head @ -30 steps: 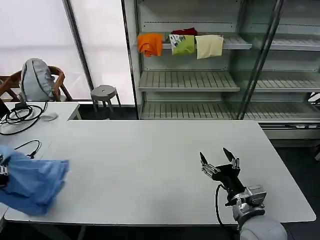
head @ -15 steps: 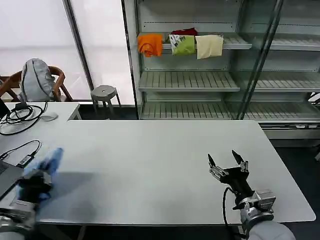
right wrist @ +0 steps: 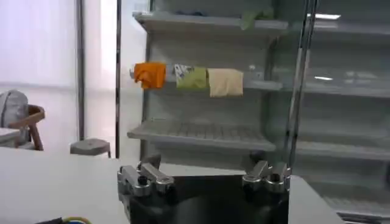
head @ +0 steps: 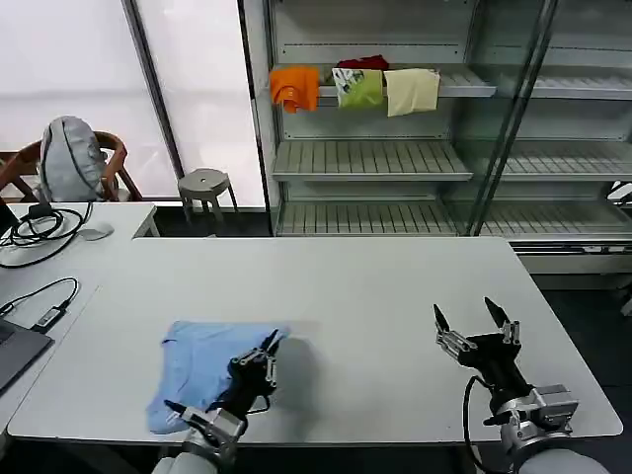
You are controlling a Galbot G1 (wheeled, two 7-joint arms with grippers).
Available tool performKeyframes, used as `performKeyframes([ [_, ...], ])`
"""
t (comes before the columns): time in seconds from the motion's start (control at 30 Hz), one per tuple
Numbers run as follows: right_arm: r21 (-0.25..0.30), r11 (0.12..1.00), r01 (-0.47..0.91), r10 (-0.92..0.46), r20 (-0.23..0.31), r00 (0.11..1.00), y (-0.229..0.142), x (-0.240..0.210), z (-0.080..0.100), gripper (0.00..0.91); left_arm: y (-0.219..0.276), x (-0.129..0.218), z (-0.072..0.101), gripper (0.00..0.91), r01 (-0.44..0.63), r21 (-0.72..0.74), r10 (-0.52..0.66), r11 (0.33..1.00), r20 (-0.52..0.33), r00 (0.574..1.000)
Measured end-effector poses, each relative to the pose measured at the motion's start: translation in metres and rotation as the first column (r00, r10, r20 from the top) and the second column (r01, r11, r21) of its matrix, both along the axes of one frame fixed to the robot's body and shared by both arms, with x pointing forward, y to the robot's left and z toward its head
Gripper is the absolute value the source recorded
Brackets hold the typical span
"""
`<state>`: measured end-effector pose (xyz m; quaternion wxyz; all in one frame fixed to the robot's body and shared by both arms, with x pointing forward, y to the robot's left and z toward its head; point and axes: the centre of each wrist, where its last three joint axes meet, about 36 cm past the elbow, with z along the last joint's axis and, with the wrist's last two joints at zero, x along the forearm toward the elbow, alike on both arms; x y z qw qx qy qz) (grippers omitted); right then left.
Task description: Fold and organize the clothes.
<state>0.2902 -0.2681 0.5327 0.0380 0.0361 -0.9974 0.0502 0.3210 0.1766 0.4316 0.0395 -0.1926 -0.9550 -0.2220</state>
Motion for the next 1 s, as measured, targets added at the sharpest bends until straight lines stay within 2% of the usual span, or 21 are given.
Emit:
performKeyframes([
  [0.2,-0.006,0.999,0.033,-0.033,0.029,0.999,-0.011,0.005,0.01,0.907,-0.022,0.016,-0.007,0.01,0.088,-0.008,-0.088,0.996,0.04,0.995],
  [0.5,-0.028,0.996,0.085,-0.084,0.042,0.996,-0.028,0.019,0.01,0.907,-0.056,0.036,-0.016,0.01,0.193,-0.025,-0.191,0.981,0.068,0.979],
  [0.53,-0.031,0.996,0.089,-0.087,0.042,0.995,-0.029,0.02,0.01,0.907,-0.061,0.038,-0.016,0.736,0.201,-0.031,-0.198,0.979,0.069,0.978],
  [0.57,-0.034,0.995,0.094,-0.092,0.043,0.995,-0.031,0.021,0.01,0.907,-0.066,0.039,-0.016,0.907,0.207,-0.038,-0.204,0.978,0.068,0.977],
  [0.73,-0.049,0.992,0.114,-0.112,0.046,0.993,-0.035,0.027,0.007,0.907,-0.085,0.042,-0.017,0.907,0.216,-0.092,-0.214,0.972,0.025,0.976],
  [1.0,-0.078,0.99,0.12,-0.116,0.062,0.991,-0.034,0.041,0.001,0.907,-0.115,0.029,-0.013,0.907,0.247,-0.261,-0.274,0.933,-0.073,0.959],
])
